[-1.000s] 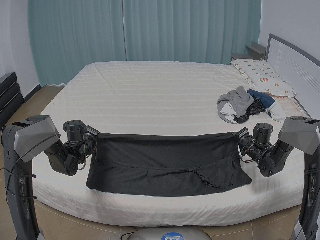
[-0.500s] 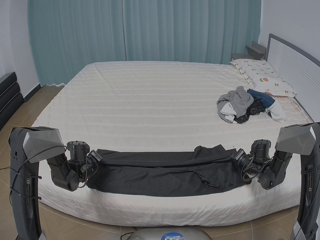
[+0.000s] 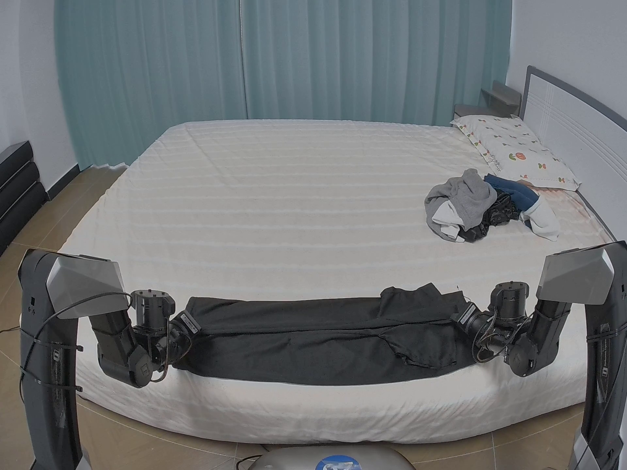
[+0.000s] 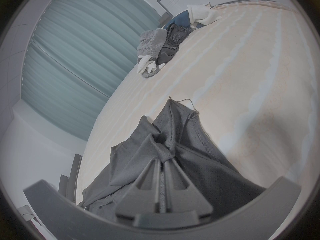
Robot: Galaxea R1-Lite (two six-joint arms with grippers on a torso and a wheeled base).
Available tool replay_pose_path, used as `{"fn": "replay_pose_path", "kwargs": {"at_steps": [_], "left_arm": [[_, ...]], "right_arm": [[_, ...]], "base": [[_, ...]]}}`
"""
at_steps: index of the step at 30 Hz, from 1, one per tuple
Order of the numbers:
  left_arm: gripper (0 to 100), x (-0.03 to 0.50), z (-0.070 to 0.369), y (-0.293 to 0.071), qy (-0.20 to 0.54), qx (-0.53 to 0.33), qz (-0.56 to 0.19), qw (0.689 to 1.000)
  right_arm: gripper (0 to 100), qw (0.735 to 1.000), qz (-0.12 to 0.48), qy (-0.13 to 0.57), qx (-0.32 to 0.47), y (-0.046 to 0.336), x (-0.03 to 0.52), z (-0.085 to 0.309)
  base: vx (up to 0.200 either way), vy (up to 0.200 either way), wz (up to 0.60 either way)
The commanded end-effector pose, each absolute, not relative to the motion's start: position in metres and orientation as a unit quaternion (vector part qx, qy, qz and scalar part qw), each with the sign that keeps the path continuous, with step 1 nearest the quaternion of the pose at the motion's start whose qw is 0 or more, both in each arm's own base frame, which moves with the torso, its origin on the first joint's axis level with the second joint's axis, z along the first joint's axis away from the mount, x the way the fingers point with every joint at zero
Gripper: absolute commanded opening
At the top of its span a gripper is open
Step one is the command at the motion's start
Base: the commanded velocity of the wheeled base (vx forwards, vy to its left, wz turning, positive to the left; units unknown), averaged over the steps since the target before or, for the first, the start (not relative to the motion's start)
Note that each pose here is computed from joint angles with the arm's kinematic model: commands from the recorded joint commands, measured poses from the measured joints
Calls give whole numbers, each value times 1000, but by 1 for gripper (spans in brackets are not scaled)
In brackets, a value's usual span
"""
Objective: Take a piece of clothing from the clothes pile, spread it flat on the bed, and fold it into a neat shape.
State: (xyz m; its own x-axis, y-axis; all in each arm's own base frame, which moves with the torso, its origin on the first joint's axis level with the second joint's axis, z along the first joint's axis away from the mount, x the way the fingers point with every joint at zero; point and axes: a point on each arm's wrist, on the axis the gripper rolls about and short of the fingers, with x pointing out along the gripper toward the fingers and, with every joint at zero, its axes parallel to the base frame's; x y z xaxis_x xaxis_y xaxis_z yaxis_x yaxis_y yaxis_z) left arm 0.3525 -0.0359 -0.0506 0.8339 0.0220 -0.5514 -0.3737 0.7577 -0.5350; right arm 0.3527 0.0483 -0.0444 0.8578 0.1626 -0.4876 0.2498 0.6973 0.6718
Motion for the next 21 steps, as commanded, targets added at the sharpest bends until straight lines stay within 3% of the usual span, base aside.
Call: {"fn": "replay_pose_path", "kwargs": {"at_steps": [1, 11, 21], "left_arm": [[100, 350, -49, -36, 268, -331, 110, 898], [100, 349, -21, -27, 241, -398, 91, 880], [100, 362, -14, -18, 217, -468, 87, 852]], "right_arm": [[100, 883, -22, 262, 389, 49, 351, -40], [100, 887, 4, 207, 413, 23, 351, 9], [100, 883, 39, 209, 419, 24, 369, -1]], "base": [[0, 0, 0], [0, 0, 0], [0, 0, 0]]}}
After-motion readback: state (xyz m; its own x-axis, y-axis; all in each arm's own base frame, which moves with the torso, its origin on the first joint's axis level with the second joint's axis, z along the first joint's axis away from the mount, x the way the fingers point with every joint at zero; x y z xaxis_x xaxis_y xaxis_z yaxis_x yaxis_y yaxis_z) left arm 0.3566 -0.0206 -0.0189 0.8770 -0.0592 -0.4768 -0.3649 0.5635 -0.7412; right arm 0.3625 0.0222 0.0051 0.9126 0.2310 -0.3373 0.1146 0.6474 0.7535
